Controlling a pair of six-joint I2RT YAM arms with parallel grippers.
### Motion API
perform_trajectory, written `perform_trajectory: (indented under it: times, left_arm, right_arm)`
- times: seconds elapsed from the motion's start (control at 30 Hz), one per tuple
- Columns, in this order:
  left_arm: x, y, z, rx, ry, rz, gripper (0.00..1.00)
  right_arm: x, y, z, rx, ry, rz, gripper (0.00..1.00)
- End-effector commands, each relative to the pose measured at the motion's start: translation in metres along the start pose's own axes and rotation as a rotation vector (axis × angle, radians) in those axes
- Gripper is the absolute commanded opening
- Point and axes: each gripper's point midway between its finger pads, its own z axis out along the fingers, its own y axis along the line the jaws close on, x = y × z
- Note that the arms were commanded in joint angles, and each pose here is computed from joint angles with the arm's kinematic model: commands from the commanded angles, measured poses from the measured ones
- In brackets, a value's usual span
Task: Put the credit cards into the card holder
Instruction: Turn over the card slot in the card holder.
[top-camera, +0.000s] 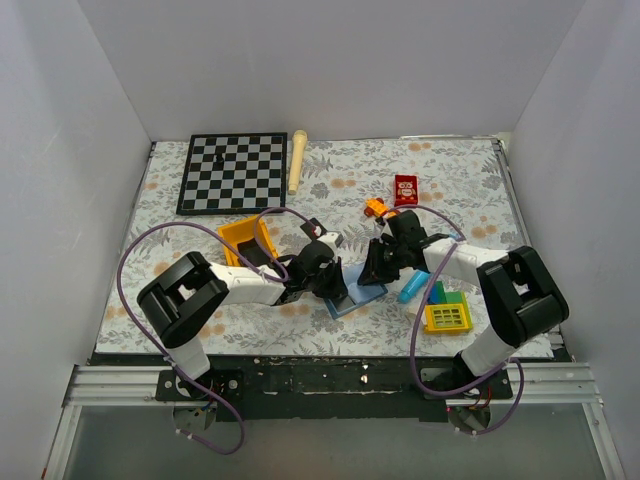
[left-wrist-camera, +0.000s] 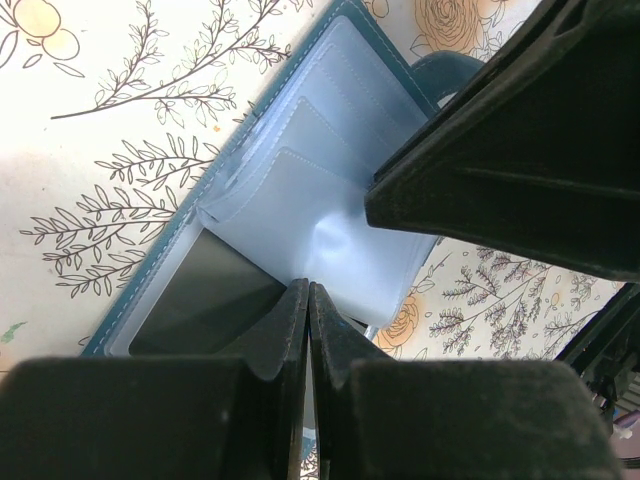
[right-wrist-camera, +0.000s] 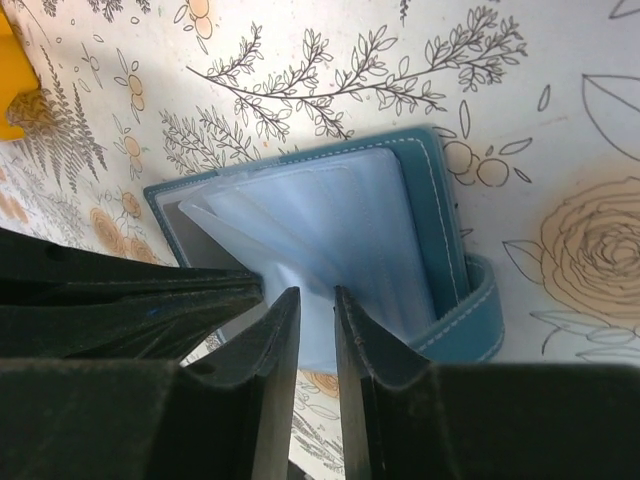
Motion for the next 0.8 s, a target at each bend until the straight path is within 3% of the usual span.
perform_trajectory:
  times: [0.0, 0.47, 0.77]
  left_arm:
    - [0.030, 0.025, 0.001, -0.087, 0.092, 0.013, 0.00]
    - [0.033, 0.027, 0.000, -0.090, 0.098, 0.010, 0.00]
    - [0.035, 0.028, 0.000, -0.093, 0.101, 0.005, 0.00]
  right_arm:
    - [0.002, -0.005, -0.011, 0.035, -0.025, -0.024, 0.29]
    - [-0.003, -0.012, -0.020, 0.102, -0.050, -0.035, 0.30]
    - [0.001, -0.003, -0.016, 0.037, -0.031, -0.036, 0.29]
